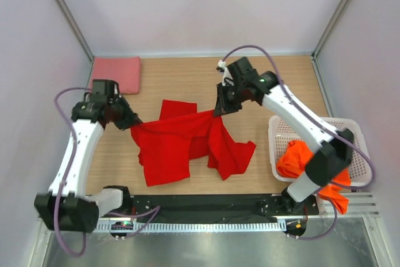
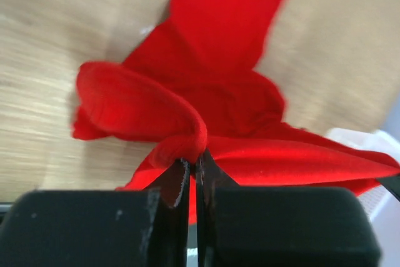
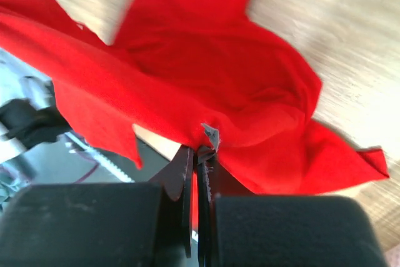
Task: Fold and stack the t-shirts
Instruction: Flatten the tshirt out
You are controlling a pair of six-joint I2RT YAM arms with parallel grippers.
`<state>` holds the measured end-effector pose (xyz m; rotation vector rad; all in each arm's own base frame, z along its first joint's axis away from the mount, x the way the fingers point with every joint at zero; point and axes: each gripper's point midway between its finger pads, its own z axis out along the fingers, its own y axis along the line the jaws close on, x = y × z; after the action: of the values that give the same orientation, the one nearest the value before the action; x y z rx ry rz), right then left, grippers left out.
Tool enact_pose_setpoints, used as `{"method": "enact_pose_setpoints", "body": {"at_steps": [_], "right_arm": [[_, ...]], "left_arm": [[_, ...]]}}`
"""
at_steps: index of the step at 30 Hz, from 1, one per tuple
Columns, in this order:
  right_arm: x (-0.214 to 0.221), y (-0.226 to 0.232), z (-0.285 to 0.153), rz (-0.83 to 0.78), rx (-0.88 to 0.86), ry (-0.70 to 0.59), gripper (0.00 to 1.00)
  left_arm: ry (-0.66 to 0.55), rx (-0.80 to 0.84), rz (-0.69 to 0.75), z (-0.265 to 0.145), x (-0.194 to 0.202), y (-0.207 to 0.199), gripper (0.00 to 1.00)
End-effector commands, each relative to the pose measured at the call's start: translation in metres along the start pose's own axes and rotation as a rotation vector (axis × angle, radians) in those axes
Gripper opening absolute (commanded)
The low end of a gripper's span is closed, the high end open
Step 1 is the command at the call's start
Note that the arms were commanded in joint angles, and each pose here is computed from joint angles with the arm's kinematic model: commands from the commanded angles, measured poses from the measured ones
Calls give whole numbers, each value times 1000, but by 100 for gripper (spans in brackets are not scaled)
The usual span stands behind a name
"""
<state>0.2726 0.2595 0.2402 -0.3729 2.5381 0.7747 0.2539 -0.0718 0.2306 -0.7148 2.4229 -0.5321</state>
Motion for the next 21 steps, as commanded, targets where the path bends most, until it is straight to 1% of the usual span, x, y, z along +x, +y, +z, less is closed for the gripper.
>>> {"method": "enact_pose_setpoints", "body": {"at_steps": [1,2,3,4,5,6,7,8,9,10,11,12,13,15,16,17,18,19,20,21], "right_arm": [[5,-27,63,37,45,92,1],[7,-33,72,39,65,109,2],[3,-36,79,33,78,110,2],[10,-46,96,39,106,159,2],[8,-51,101,30,127,170,2],[-1,-58,105,17,166,154,2],[0,-65,108,5,201,174,3],[3,-76,119,7,238,207,4],[-9,-81,119,-8,283,182,7],[-3,-88,116,-14,323,219,20],[-1,-96,119,-19,362,241,27],[-6,-99,113,-23,393,231,35],[-5,-111,104,-39,466,237,41],[0,-115,86,-59,504,226,45],[1,-116,80,-65,520,210,47],[5,-117,74,-58,521,205,48],[14,-113,60,-52,510,192,49],[20,-110,57,-51,490,191,49],[28,-101,52,-50,453,192,49],[45,-99,42,-38,442,196,50]], "left_arm": [[113,-81,-2,55,11,24,0],[155,-108,-5,73,13,29,0],[162,-111,-7,80,10,28,0],[174,-130,-9,87,8,30,1],[196,-146,-11,101,7,32,2],[202,-156,-9,107,3,31,4],[183,-154,0,110,-7,26,6],[185,-163,8,113,-11,25,8],[199,-183,10,119,-14,27,12],[170,-174,19,115,-26,18,30],[158,-201,23,112,-30,21,44],[156,-214,26,104,-30,22,56],[143,-216,28,97,-30,22,68],[124,-208,24,78,-22,25,78],[135,-203,16,73,-13,28,79],[197,-207,-6,75,11,40,79],[214,-197,-32,71,24,44,78],[199,-159,-43,60,33,42,72],[256,-181,-70,63,61,60,69],[277,-164,-101,60,74,60,67]]}}
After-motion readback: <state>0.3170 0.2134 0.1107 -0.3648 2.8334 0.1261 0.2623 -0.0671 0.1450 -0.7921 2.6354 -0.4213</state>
